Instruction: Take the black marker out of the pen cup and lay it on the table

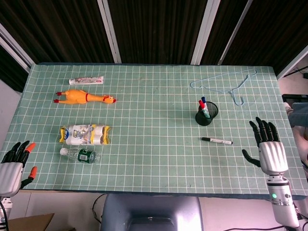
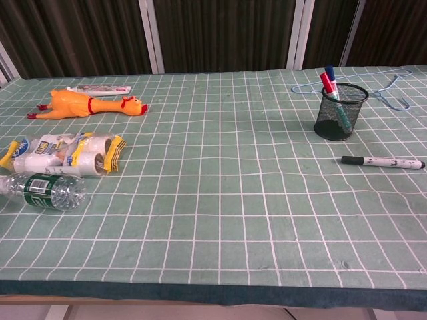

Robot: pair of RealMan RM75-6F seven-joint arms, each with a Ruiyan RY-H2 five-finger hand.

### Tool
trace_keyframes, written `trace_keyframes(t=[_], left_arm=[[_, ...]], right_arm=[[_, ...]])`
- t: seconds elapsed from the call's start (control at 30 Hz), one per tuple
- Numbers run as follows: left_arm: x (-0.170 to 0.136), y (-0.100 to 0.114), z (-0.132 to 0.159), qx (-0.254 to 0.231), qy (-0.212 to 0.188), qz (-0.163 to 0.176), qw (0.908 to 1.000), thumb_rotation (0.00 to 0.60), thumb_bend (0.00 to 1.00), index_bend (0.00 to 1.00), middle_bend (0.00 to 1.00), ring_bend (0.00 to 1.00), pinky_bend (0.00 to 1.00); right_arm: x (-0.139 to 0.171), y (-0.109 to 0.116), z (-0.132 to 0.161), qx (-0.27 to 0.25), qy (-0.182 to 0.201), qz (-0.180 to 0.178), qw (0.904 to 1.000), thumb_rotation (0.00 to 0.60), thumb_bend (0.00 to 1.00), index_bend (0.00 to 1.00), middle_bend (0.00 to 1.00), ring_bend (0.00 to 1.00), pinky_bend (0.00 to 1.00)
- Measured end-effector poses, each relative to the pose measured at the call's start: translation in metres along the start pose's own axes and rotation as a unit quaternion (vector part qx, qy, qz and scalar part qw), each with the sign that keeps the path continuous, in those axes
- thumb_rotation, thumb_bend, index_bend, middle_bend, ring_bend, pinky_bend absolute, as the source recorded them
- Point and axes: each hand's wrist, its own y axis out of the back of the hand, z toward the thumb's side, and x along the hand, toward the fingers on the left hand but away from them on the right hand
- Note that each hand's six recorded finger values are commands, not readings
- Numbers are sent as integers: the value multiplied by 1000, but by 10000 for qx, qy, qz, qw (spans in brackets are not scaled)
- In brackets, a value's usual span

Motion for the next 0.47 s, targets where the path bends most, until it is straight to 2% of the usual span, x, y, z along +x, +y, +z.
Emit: trace_keyframes(t=[0.1,0.47], left_arm=[[0,-1,1,11,-1,-10,10000,600,410,133,69,35,200],[3,-2,3,10,-42,-49,10000,600,409,133,69,34,200]], right_arm=[[4,-1,-7,-25,22,0,10000,600,421,59,70,3,59],[1,-9,-4,-46,23,127,9999,600,427,59,70,3,59]])
